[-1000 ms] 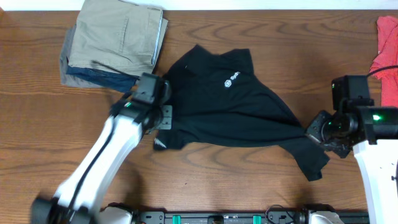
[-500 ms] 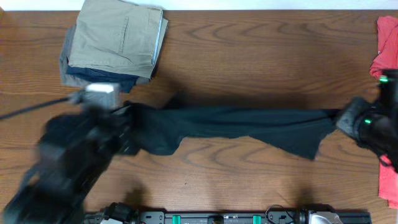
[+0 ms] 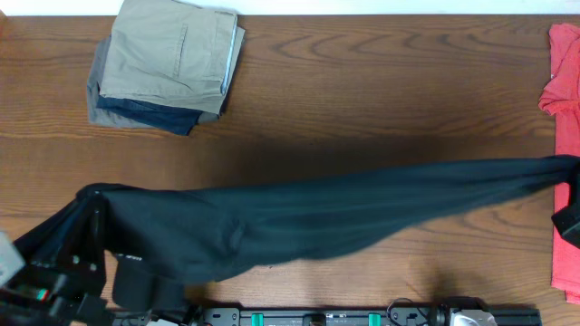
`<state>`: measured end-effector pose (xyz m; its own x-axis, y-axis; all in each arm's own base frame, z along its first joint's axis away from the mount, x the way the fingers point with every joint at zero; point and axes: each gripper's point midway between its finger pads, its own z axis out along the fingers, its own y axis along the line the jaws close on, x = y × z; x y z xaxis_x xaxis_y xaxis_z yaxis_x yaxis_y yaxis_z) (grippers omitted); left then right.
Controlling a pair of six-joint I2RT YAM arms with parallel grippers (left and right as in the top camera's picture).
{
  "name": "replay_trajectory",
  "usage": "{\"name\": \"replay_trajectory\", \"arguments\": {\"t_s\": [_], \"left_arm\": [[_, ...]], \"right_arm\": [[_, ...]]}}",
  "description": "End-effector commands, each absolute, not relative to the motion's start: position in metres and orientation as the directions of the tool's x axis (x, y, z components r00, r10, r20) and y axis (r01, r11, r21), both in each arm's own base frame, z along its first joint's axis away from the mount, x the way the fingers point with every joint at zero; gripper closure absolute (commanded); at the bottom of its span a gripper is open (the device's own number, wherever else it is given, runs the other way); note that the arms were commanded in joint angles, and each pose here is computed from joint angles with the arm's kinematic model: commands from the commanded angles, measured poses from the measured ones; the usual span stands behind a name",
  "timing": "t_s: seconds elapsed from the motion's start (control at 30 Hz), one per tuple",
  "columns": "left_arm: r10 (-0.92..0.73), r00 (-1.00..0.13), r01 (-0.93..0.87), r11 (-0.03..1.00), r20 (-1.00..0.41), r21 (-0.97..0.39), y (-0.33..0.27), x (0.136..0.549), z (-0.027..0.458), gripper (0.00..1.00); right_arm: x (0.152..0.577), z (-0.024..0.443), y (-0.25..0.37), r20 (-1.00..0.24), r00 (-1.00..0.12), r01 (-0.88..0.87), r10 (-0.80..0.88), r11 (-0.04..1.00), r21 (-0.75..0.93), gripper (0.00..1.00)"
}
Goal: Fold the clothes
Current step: 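Lift the shirt with both grippers and stretch it apart, then lay the shirt flat on the table and release both grippers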
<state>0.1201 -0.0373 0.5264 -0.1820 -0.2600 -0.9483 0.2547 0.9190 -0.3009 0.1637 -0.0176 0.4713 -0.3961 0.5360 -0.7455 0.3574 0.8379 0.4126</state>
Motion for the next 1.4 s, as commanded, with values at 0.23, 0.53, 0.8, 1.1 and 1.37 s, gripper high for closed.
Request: {"name": "replay_trajectory", "arguments": {"t_s": [0.23, 0.53, 0.8, 1.1, 1.37], "left_arm": [[-0.27, -0.414, 0.147, 0.923, -0.869, -0.357, -0.068, 0.219, 0.489, 0.94], [-0.189, -0.707, 0.045, 0.95, -0.682, -0.31, -0.123, 0.376, 0.369, 0.94], [-0.153, -0.754, 0.001, 0.972, -0.639, -0.235, -0.154, 0.506, 0.242, 0.57], [-0.132, -0.836, -0.034, 0.981, -0.532, -0.191, -0.151, 0.516, 0.172, 0.02], [-0.131, -0.841, -0.036, 0.982, -0.525, -0.187, -0.13, 0.449, 0.248, 0.02]], "right_arm": [[0.212, 0.45, -0.042, -0.728, -0.446, 0.501, 0.52, 0.819, 0.278, 0.99], [0.322, 0.378, -0.066, -0.596, -0.59, 0.605, 0.545, 0.787, 0.121, 0.99], [0.431, 0.291, -0.082, -0.526, -0.643, 0.626, 0.557, 0.777, 0.059, 0.56], [0.456, 0.199, -0.085, -0.356, -0.772, 0.588, 0.527, 0.804, -0.086, 0.01], [0.425, 0.217, -0.075, -0.289, -0.794, 0.576, 0.536, 0.814, -0.072, 0.01]]}}
